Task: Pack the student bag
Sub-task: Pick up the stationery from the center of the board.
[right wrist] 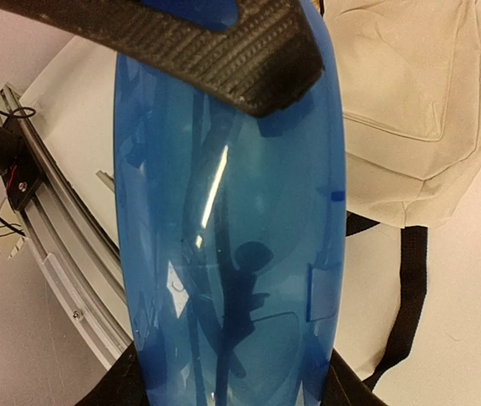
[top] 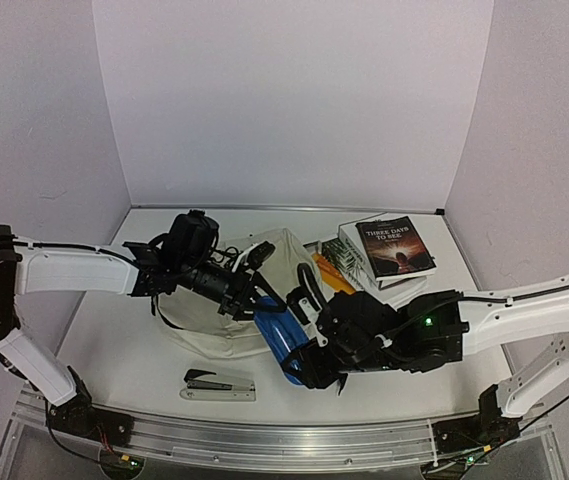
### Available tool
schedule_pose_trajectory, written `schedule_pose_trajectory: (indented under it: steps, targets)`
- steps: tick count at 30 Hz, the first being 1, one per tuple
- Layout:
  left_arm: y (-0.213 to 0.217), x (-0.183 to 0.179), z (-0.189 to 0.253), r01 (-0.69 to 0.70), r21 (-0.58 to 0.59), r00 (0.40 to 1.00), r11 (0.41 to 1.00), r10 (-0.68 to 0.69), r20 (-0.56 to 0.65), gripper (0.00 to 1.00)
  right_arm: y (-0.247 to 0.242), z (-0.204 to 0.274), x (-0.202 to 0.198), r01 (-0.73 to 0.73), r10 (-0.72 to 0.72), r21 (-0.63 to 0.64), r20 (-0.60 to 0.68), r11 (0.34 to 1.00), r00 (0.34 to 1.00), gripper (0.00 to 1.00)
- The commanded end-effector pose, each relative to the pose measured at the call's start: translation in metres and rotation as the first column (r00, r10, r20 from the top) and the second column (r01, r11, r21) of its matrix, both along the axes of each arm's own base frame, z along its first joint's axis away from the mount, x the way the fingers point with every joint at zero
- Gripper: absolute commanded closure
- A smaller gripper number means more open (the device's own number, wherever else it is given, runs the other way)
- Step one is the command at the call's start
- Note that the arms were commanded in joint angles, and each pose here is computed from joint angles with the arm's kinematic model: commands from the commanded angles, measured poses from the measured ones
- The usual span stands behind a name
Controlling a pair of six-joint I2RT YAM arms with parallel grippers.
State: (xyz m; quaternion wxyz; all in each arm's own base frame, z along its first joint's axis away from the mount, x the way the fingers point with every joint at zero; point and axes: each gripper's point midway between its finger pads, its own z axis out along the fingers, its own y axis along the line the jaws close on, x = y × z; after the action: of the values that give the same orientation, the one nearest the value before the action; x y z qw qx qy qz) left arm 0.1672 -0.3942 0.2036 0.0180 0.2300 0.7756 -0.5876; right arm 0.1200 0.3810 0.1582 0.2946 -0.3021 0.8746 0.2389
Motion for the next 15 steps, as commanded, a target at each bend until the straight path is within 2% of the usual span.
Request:
schedule_pose_trajectory:
  steps: [1,3,5,10,15]
  targets:
    - [-0.005,-0.005,0.019,0.04,-0.076,0.999,0.996,-0.038,0.028,0.63,0.004,0.018,0.005,0.022,-0.024,0.05,0.038,0.999,0.999,0.41]
    - [-0.005,-0.005,0.017,0.03,-0.067,0.999,0.997,-0.029,0.019,0.73,0.002,0.019,0.006,0.033,-0.035,0.055,0.042,0.998,0.999,0.34]
    - [-0.005,-0.004,0.016,0.021,-0.063,1.0,0.998,-0.02,0.015,0.77,-0.001,0.023,0.008,0.046,-0.05,0.065,0.048,0.997,0.998,0.24]
    - [-0.005,0.004,0.015,-0.027,-0.047,0.999,0.999,0.028,0.021,0.79,-0.007,0.037,0.01,0.068,-0.075,0.105,0.058,0.992,0.996,0.11]
    - [-0.005,0.013,0.018,-0.075,-0.042,0.996,0.996,0.077,0.047,0.78,-0.013,0.055,0.014,0.102,-0.114,0.158,0.063,0.982,0.992,0.04]
